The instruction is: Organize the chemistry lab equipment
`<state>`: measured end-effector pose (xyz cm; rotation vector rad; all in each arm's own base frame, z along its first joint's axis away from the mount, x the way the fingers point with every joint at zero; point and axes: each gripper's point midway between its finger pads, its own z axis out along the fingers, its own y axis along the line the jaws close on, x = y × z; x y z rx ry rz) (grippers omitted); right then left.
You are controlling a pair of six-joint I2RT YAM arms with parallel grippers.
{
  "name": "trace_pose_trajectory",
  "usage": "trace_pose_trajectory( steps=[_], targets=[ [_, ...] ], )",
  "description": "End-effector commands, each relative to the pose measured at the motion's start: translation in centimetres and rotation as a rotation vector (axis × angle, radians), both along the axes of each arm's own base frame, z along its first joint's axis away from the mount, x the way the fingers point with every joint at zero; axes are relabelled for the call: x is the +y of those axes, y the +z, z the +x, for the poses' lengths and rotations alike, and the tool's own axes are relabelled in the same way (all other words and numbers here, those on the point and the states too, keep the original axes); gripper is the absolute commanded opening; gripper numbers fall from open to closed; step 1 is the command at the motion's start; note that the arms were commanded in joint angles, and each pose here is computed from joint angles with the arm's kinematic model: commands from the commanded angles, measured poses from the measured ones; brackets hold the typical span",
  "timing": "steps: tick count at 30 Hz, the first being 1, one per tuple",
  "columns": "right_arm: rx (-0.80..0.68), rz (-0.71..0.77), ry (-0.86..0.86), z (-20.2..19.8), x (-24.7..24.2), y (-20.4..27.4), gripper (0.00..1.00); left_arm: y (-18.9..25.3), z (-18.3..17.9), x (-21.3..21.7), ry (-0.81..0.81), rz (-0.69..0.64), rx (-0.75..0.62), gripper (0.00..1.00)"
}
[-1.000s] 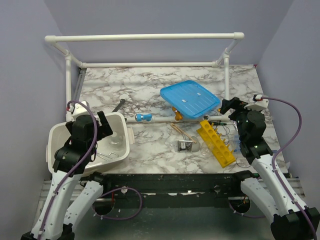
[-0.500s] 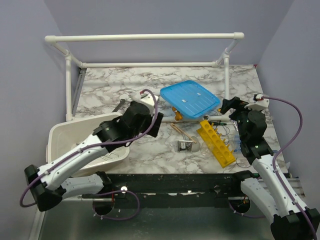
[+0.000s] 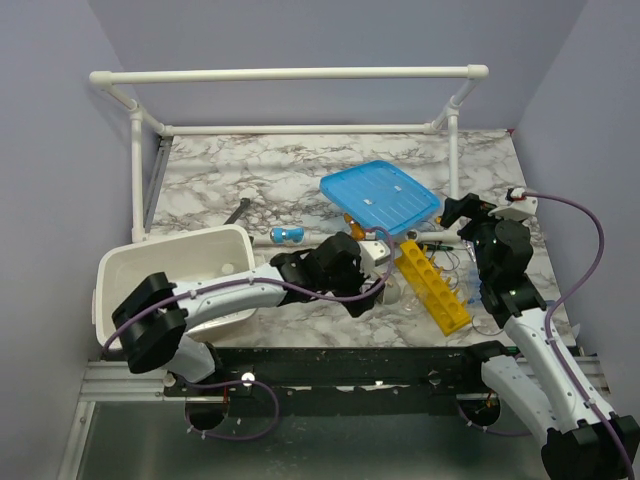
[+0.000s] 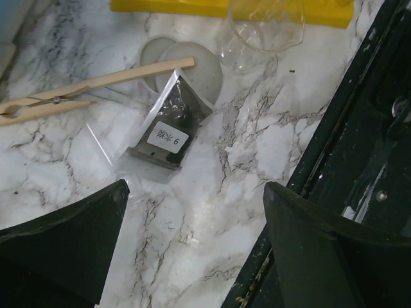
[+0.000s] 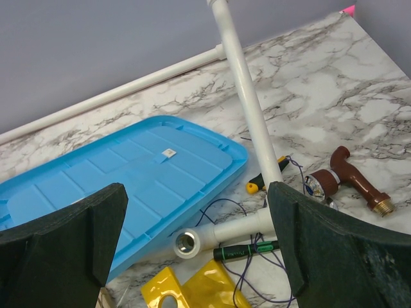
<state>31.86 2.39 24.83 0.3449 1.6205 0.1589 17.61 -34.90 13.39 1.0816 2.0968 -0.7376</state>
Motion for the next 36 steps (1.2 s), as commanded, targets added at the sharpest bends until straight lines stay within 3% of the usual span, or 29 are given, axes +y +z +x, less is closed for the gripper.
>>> trace_pose_trajectory(
  steps=[1,13,22,24,27,30,33,36],
  targets=[
    [-0.023,0.002,-0.003,-0.1,-0.1,1.2,1.00,-1.3,-0.7,-3.1,-0.185,0.002,-0.052,0.89],
    [-0.018,0.003,0.007,0.0,0.1,1.0,1.00,-5.4,1.5,-4.1,-0.208,0.153,-0.204,0.93],
    [-0.021,0.005,0.007,0.0,0.1,1.1,1.00,-7.0,3.9,-4.1,-0.141,0.227,-0.332,0.93],
    [-0.022,0.005,0.007,0.0,0.1,1.1,1.00,-7.4,4.1,-3.9,-0.127,0.254,-0.359,0.89],
    [-0.020,0.006,0.010,0.0,0.1,1.1,1.00,-7.3,4.9,-4.0,-0.085,0.252,-0.409,0.69],
    [-0.020,0.006,0.010,0.0,0.1,1.1,1.00,-7.5,5.3,-3.8,-0.066,0.267,-0.423,0.55],
    [-0.021,0.007,0.010,-0.1,0.1,1.1,1.00,-8.1,4.9,-3.7,-0.078,0.275,-0.410,0.52],
    [-0.022,0.007,0.010,-0.1,0.1,1.1,1.00,-8.8,3.9,-3.7,-0.115,0.269,-0.371,0.57]
  ],
)
